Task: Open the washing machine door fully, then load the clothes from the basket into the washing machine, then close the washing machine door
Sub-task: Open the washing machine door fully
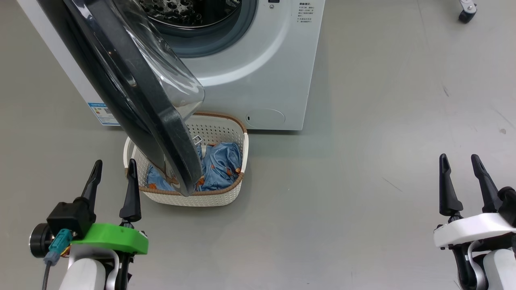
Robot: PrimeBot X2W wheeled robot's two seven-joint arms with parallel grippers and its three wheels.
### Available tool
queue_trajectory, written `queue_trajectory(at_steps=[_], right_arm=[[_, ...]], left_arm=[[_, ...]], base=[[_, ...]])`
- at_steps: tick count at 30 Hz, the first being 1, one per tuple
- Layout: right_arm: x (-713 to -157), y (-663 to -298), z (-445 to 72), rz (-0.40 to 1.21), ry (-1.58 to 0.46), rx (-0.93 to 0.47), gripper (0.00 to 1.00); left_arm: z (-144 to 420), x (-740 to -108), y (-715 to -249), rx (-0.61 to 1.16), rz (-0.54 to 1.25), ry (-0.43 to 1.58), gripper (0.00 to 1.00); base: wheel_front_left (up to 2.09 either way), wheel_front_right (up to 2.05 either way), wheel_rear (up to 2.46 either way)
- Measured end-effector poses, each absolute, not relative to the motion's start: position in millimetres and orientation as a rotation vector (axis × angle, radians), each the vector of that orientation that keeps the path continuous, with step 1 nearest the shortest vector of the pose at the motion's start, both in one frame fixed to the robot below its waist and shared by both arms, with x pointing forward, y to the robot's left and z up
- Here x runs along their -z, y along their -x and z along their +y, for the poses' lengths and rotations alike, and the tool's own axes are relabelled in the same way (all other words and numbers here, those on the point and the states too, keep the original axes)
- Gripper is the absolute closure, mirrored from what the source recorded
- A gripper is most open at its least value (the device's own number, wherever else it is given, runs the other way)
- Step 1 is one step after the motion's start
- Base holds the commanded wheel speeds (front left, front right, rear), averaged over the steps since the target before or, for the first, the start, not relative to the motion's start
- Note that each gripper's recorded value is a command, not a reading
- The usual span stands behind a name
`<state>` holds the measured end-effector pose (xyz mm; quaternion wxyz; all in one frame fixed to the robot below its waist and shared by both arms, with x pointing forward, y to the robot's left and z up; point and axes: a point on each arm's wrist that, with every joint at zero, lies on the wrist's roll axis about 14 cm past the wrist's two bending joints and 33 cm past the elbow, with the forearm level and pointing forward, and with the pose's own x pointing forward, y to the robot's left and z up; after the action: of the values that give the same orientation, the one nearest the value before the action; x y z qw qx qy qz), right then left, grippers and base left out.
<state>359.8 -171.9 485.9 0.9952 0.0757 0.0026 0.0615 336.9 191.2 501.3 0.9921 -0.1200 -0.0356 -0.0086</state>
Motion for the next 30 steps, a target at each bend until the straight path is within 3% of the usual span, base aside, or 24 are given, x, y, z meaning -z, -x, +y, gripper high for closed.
queue_trajectory(at_steps=[13, 14, 15, 24, 30], right_arm=[[-486.2, -357.3, -171.6, 0.002, -0.145, -0.127, 0.00], [-486.3, -357.3, -171.8, 0.001, -0.145, -0.126, 0.00], [-486.3, -357.1, -172.1, 0.001, -0.144, -0.125, 0.00], [-485.9, -356.4, -171.3, 0.000, -0.154, -0.118, 0.00], [-486.5, -356.6, -172.1, -0.003, -0.161, -0.113, 0.00]], left_arm=[[190.1, -502.7, -333.7, 0.021, -0.077, 0.241, 0.00], [189.7, -501.8, -333.0, 0.021, -0.074, 0.242, 0.73], [189.1, -501.1, -332.3, 0.023, -0.071, 0.242, 1.00], [196.6, -504.7, -332.0, 0.003, -0.085, 0.235, 1.00], [207.6, -553.9, -341.5, -0.003, -0.237, 0.179, 1.00]], base=[[0.00, 0.00, 0.00], [0.00, 0.00, 0.00], [0.00, 0.00, 0.00], [0.00, 0.00, 0.00], [0.00, 0.00, 0.00]])
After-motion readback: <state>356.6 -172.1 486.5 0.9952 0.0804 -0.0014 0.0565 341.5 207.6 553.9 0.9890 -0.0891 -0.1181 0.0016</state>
